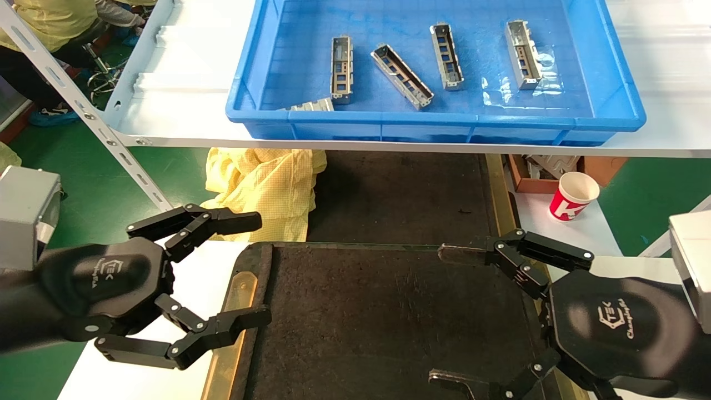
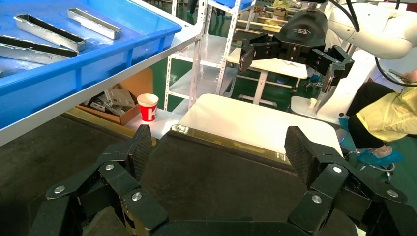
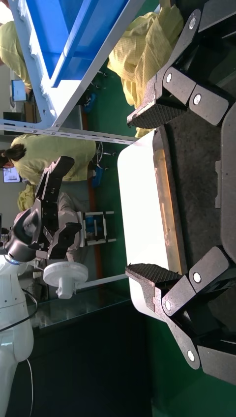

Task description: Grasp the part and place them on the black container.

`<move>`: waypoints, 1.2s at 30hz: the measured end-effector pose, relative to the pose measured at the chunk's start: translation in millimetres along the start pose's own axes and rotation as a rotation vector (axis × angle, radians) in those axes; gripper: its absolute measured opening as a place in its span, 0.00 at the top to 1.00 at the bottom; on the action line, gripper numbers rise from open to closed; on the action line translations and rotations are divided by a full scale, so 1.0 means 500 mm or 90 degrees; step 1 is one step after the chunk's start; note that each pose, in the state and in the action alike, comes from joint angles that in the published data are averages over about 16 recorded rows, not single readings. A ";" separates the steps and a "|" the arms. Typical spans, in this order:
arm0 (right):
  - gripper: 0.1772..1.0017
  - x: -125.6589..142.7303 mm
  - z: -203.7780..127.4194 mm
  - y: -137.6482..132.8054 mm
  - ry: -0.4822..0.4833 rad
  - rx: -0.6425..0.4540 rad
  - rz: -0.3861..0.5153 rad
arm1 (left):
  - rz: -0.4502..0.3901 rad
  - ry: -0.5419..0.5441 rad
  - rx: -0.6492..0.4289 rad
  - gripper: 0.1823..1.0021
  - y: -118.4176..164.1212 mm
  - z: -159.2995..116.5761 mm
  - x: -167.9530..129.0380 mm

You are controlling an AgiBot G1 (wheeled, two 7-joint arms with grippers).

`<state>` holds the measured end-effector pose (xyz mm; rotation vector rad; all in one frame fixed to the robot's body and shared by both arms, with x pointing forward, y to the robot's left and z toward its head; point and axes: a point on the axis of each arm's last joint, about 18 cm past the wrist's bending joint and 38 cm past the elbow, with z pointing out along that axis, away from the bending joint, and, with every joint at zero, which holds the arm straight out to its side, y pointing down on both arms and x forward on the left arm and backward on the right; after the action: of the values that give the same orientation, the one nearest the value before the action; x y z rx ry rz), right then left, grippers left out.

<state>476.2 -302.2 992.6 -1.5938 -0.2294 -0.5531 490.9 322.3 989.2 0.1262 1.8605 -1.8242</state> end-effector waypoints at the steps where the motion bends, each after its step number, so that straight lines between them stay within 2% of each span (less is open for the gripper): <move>1: 0.00 0.000 0.000 0.000 0.000 0.000 0.000 | 0.000 0.000 0.000 0.00 0.000 0.000 0.000; 20: 0.00 0.000 0.000 0.000 0.000 0.000 0.000 | 0.000 0.000 0.000 0.03 0.000 0.000 0.000; 26: 0.00 0.000 0.000 0.000 0.000 0.000 0.000 | 0.000 0.000 0.000 0.09 0.000 0.000 0.000; 32: 0.00 0.000 0.000 0.000 0.000 0.000 0.000 | 0.000 0.000 0.000 0.19 0.000 0.000 0.000; 36: 0.00 0.000 0.000 0.000 0.000 0.000 0.000 | 0.000 0.000 0.000 0.30 0.000 0.000 0.000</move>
<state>476.2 -302.2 992.6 -1.5938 -0.2293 -0.5531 490.9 322.3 989.2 0.1262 1.8605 -1.8242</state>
